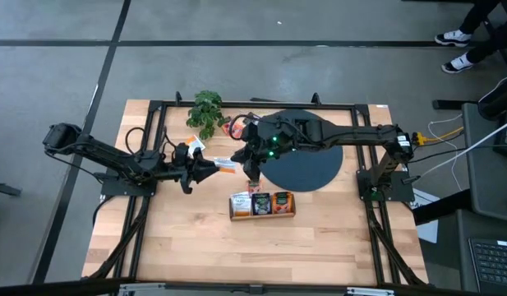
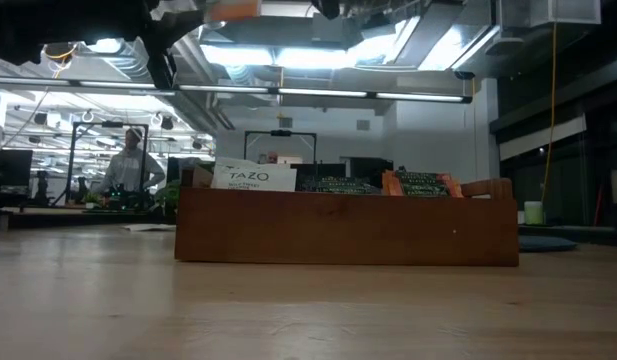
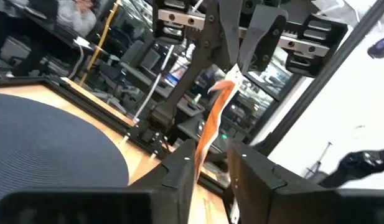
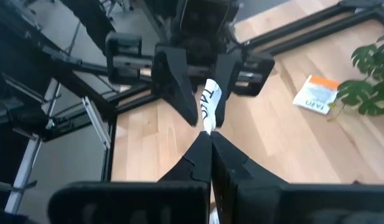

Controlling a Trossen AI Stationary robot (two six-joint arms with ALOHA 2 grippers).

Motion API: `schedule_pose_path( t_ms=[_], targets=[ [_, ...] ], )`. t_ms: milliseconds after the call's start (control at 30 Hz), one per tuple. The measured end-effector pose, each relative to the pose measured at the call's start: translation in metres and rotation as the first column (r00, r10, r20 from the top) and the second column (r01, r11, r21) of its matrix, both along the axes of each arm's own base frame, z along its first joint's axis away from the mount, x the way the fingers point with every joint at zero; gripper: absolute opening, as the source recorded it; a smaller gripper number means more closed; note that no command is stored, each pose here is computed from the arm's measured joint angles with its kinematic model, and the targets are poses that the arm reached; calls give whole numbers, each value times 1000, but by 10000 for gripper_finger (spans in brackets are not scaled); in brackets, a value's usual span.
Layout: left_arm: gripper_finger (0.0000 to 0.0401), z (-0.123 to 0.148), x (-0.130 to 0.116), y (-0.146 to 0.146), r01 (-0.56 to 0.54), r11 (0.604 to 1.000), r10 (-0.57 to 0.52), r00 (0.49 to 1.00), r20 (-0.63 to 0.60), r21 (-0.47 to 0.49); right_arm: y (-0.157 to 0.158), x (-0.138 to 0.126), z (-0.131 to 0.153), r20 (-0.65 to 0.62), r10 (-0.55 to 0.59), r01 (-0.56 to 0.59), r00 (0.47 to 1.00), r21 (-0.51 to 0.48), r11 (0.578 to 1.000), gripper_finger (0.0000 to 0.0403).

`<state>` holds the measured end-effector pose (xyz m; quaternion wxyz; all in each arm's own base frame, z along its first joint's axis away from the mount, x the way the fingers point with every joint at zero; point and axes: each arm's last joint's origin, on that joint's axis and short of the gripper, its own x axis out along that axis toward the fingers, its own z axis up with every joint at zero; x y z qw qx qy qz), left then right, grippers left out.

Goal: Pick & Place Tea
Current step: Put the bottom white tea bag into the left section of the wooden organizer

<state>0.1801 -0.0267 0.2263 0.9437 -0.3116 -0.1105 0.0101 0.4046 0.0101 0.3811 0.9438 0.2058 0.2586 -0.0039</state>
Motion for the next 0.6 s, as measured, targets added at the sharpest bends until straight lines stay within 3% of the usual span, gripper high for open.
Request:
schedule_pose_path(
  t_ms=[267,600],
  targets=[
    [144,0,0,0,13,1000,-13,1000,-1,3,18,-5,-7,-84,38,-38,996,-7,999,1],
    [152,0,0,0,7,1000,-7,1000,-1,2,58,-4,-42,-107,144,-145,984,-2,989,1]
  ],
)
